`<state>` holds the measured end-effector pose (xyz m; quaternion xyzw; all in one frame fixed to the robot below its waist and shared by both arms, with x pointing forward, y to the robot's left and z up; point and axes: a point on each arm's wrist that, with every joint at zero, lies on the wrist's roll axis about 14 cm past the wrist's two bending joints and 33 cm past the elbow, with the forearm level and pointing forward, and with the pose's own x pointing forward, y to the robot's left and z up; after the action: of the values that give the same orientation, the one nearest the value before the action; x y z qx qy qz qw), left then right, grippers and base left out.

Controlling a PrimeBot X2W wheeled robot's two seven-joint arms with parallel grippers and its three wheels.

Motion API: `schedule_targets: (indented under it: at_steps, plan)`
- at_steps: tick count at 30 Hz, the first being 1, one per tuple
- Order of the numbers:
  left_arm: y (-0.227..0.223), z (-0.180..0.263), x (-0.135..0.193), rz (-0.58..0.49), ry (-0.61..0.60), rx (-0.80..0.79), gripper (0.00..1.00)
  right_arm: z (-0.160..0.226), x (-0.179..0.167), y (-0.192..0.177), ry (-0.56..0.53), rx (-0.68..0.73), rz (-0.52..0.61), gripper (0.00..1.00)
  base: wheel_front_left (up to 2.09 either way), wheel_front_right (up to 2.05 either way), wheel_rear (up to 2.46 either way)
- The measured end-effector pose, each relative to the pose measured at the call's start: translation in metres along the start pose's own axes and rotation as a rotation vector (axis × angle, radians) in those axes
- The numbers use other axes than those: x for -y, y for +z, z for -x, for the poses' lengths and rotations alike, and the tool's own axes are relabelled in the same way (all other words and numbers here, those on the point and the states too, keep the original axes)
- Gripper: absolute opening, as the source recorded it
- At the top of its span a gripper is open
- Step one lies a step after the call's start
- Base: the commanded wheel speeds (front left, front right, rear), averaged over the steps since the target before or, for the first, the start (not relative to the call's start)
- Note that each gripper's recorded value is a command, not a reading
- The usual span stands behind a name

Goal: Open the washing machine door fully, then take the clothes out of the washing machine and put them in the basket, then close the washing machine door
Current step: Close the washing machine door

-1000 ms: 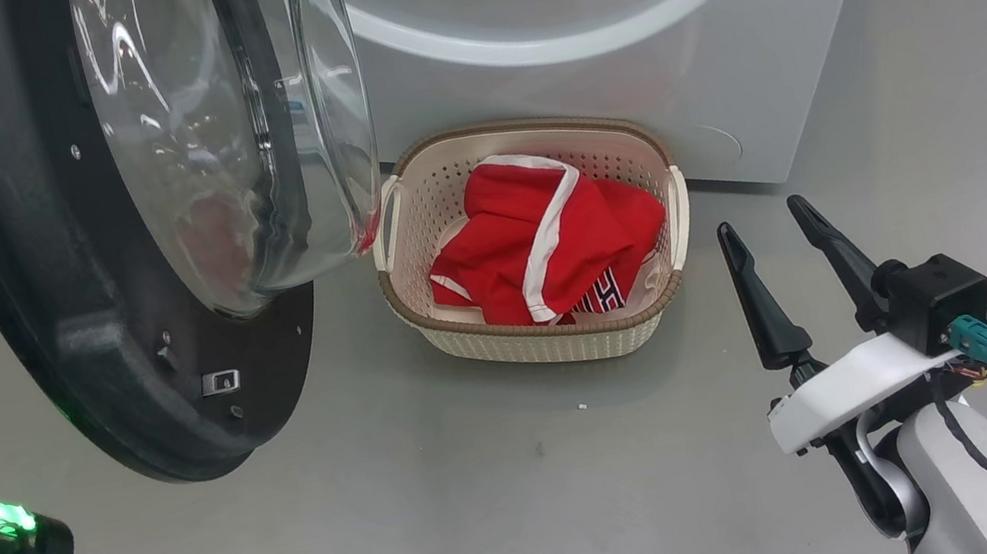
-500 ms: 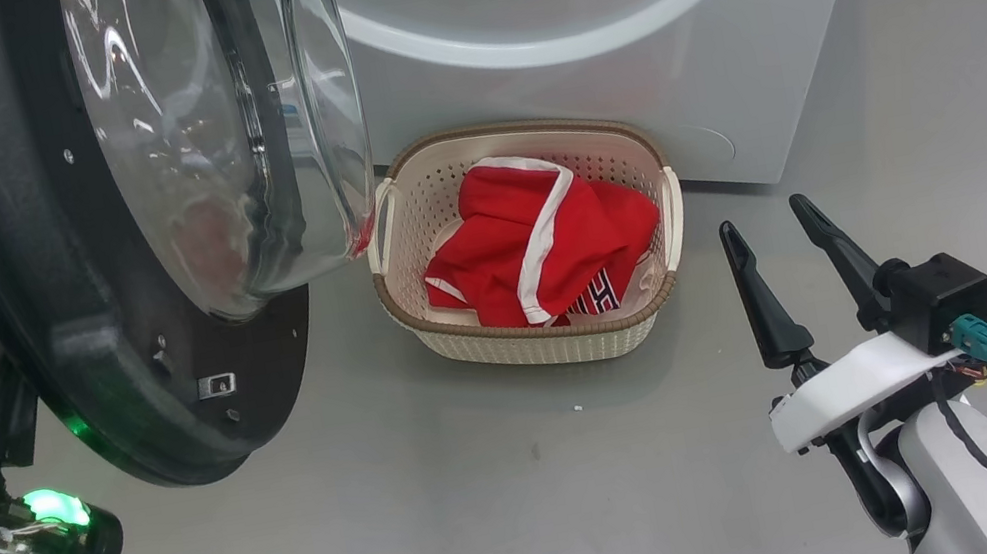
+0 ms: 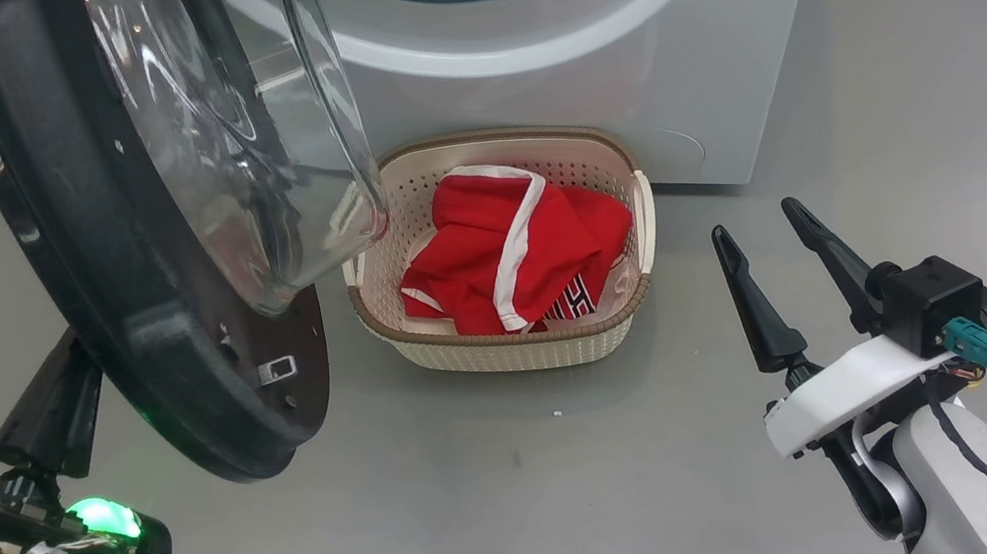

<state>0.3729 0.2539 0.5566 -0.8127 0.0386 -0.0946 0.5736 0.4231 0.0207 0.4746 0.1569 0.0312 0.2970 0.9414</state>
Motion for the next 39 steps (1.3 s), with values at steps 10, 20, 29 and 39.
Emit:
schedule_targets:
  at_steps: [10,20,29,39]
  plan:
    - [-0.035,-0.025,-0.012,0.028,0.015,-0.118,0.00,0.006,0.016,0.006,-0.045,0.016,0.006,1.00,0.00,0.00,0.00]
    - [-0.068,-0.050,-0.032,0.060,0.053,-0.230,0.00,0.022,0.042,0.013,-0.131,0.034,0.010,1.00,0.00,0.00,0.00]
    - [-0.083,-0.077,-0.051,0.085,0.090,-0.262,0.00,0.042,0.070,0.022,-0.228,0.058,0.014,1.00,0.00,0.00,0.00]
    - [-0.103,-0.112,-0.076,0.136,0.130,-0.303,0.00,0.067,0.097,0.035,-0.333,0.092,0.004,1.00,0.00,0.00,0.00]
